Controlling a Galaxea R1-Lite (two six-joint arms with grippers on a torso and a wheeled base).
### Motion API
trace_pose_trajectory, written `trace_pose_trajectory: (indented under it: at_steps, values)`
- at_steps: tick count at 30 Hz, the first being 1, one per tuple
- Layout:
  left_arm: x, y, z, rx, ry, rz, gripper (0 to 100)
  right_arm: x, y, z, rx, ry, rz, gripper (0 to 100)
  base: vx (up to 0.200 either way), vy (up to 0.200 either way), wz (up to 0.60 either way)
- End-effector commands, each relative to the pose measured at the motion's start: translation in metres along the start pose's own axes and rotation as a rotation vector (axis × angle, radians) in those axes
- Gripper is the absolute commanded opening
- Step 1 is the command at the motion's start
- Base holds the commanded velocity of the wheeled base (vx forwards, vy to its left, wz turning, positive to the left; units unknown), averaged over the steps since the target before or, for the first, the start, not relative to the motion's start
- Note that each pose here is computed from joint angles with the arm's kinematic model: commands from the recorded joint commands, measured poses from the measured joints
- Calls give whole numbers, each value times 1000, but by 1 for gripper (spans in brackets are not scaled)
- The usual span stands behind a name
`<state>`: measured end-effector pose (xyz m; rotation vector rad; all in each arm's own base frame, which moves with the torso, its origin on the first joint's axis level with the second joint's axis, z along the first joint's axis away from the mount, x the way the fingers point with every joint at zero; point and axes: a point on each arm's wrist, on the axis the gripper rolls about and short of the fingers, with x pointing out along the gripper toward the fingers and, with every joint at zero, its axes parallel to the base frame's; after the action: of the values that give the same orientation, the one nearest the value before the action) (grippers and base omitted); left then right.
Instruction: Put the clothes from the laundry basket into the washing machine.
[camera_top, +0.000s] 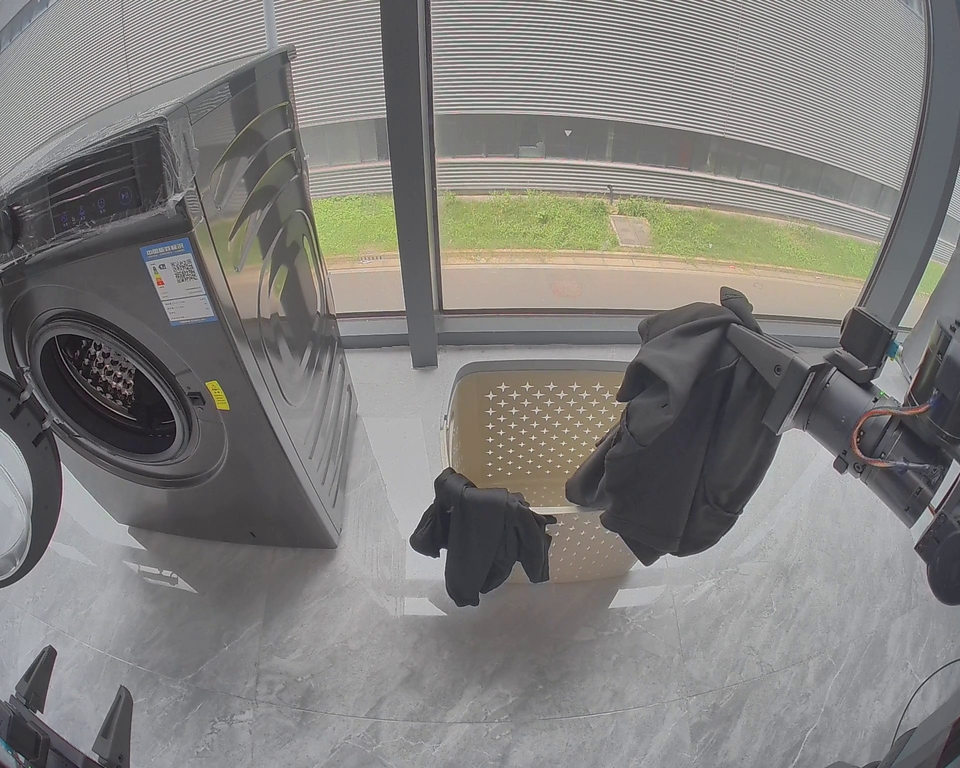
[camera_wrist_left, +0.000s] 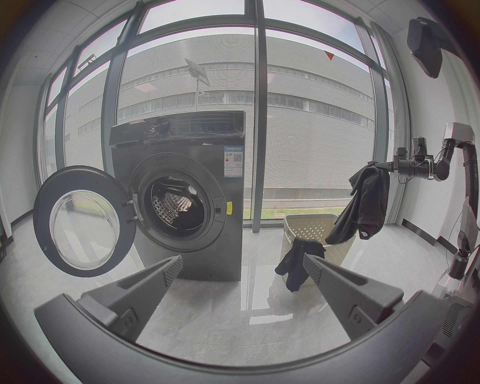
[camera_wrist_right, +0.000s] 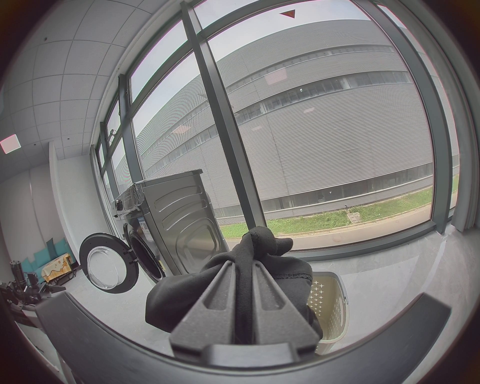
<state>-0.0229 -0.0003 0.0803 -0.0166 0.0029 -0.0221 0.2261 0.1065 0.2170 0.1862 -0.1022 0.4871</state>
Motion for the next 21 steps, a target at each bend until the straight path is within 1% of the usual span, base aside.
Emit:
trace_pose_trajectory:
  at_steps: [1,8,12,18,21]
  values:
    - [0,0,-4,0,3,1,100,0,0,0,0,-2,1,0,0,200,0]
    - [0,0,-4,1,3,-1,100,0,6,-1,3,3,24,0,0,200,0]
    - [0,0,-4,1,6,-1,100,0,14,-1,8,2,55,0,0,200,0]
    - [0,0,-4,1,6,-1,100,0,15,-2,8,6,57,0,0,200,0]
    - [0,0,-4,1,6,-1,100,0,18,-2,12,5,71,0,0,200,0]
